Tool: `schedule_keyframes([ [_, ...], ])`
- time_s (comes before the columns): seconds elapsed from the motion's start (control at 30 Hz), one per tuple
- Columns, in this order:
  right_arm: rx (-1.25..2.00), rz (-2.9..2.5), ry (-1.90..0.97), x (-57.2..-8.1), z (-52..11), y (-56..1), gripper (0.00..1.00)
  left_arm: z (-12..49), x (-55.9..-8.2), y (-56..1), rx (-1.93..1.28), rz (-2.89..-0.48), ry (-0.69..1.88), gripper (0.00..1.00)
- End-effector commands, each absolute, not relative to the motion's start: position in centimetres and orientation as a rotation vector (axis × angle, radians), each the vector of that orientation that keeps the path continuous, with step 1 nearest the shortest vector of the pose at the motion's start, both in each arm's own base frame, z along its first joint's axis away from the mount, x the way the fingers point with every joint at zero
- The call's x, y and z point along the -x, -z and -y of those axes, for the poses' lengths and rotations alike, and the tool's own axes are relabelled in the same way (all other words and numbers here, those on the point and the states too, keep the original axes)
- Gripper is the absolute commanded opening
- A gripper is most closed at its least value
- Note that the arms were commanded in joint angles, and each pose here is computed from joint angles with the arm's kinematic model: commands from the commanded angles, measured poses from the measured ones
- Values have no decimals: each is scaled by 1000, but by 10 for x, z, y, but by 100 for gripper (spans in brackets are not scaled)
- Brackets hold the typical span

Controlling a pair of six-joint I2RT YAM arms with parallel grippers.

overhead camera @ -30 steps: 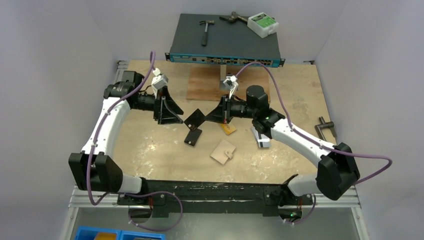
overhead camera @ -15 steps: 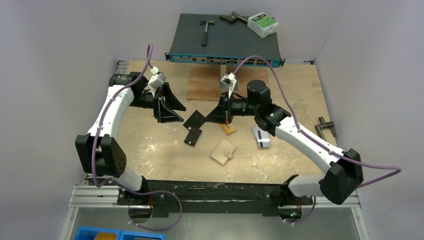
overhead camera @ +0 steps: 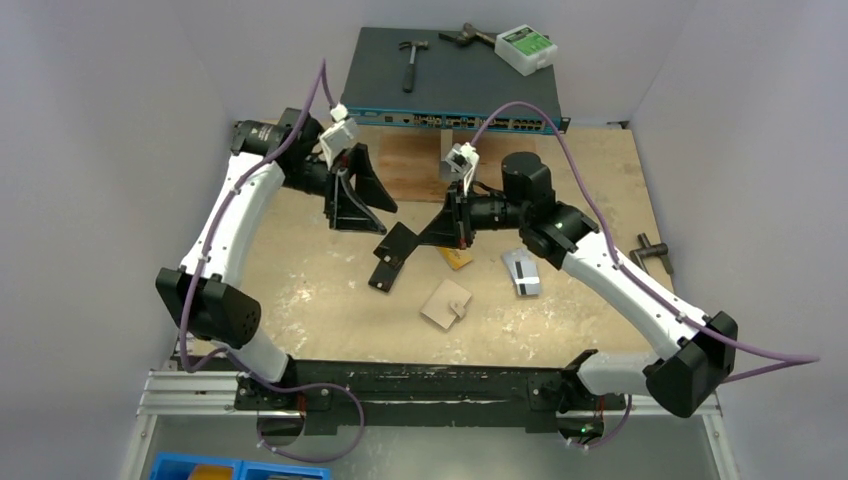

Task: Put the credit cards into the card holder
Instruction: Pick up the credit card from the center of the board.

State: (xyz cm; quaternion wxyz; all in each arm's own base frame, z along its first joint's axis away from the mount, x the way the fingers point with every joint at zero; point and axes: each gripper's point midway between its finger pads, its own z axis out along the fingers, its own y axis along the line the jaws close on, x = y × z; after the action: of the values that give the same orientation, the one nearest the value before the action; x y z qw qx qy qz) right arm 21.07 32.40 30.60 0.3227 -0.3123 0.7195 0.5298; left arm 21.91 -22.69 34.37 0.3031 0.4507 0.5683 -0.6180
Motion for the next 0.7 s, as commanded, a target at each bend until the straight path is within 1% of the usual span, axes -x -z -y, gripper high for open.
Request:
schedule_keyframes([
  [0.0, 880, -1797, -1374, -197, -315, -339, 0, 227, -204, -389, -1065, -1759, 1692, 66],
  [0.03, 881, -1792, -1371, -195, -313, -341, 0, 228, -231, -379, -968, -1879, 1509, 63],
  [0.07, 883, -1789, -1367, -194, -312, -343, 0, 224, -254, -373, -872, -1893, 1351, 63],
  [0.1, 880, -1791, -1352, -194, -310, -345, 0, 221, -261, -374, -854, -1849, 1273, 64],
  [0.13, 875, -1788, -1335, -195, -308, -347, 0, 220, -259, -377, -861, -1821, 1261, 65],
  [0.2, 868, -1782, -1312, -195, -305, -351, 0, 224, -243, -383, -881, -1804, 1375, 66],
  [0.27, 871, -1771, -1306, -194, -304, -355, 0, 228, -230, -377, -904, -1807, 1454, 67],
  [0.4, 886, -1745, -1301, -194, -303, -365, 0, 230, -206, -365, -977, -1772, 1507, 67],
  [0.47, 891, -1722, -1305, -193, -304, -371, 0, 230, -199, -359, -997, -1775, 1511, 63],
  [0.57, 891, -1703, -1307, -194, -304, -377, 0, 230, -195, -354, -998, -1785, 1527, 51],
  [0.67, 895, -1696, -1318, -193, -306, -379, 0, 232, -190, -354, -1008, -1776, 1543, 47],
])
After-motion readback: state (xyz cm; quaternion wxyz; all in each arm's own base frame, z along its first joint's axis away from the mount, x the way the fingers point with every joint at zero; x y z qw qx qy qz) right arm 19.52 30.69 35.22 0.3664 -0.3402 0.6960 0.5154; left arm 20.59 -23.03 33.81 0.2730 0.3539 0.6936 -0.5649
